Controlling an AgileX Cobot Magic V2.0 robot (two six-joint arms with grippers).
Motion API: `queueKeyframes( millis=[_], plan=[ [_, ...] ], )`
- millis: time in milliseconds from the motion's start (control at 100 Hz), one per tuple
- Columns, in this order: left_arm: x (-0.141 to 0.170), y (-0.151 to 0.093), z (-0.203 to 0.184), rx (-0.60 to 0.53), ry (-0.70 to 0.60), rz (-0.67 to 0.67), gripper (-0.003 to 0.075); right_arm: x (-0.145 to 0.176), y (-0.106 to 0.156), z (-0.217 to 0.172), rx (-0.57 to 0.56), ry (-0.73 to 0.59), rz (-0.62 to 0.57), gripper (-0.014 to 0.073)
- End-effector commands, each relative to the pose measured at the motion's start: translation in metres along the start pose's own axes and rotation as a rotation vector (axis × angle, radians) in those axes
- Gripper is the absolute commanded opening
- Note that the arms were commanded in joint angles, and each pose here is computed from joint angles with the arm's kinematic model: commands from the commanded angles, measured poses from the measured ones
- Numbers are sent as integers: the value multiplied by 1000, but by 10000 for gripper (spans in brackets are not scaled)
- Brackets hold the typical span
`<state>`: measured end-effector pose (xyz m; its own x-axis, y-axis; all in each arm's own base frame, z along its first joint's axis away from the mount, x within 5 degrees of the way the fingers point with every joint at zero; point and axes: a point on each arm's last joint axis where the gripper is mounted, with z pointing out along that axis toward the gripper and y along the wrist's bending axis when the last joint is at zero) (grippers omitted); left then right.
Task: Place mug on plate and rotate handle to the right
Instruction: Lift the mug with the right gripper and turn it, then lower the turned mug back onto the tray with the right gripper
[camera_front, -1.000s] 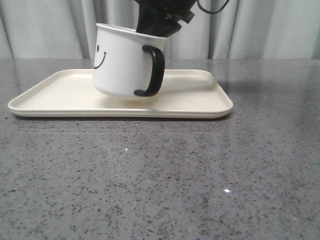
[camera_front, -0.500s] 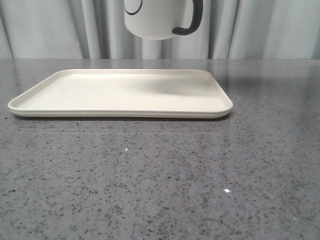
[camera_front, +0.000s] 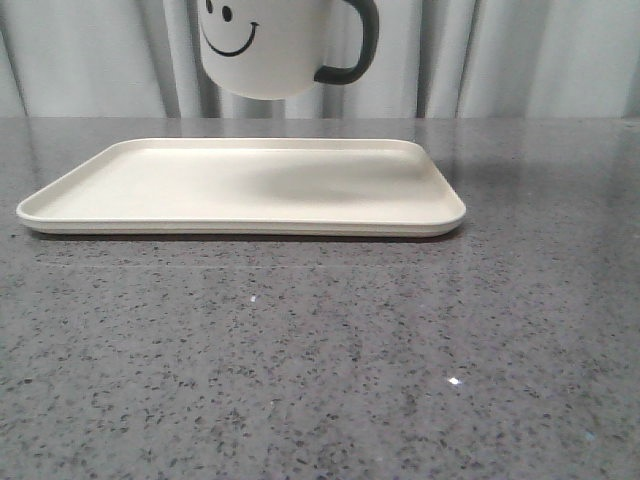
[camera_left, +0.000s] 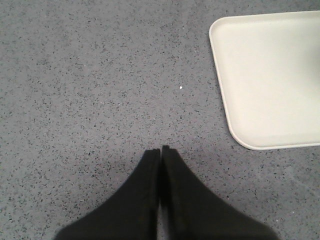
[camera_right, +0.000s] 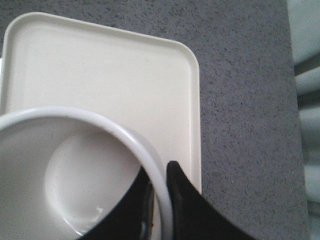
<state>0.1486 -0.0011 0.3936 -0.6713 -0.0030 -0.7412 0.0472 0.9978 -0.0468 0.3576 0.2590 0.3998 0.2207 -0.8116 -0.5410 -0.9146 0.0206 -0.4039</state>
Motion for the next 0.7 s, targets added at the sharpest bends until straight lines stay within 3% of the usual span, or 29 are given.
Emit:
queueKeyframes(
  millis=[0,340,690],
  plan=[
    [-11,0,-8,-5,-106,-2,-20,-15,11,-32,-24,-31,-50,-65],
    [-12,0,-8,-6,-112,-2,-20,-6,22,-9,-120,-16,-86,-66],
    [-12,0,-8,-6,-112,-2,-20,-6,24,-6,-135,-22,-104,-66]
  ],
)
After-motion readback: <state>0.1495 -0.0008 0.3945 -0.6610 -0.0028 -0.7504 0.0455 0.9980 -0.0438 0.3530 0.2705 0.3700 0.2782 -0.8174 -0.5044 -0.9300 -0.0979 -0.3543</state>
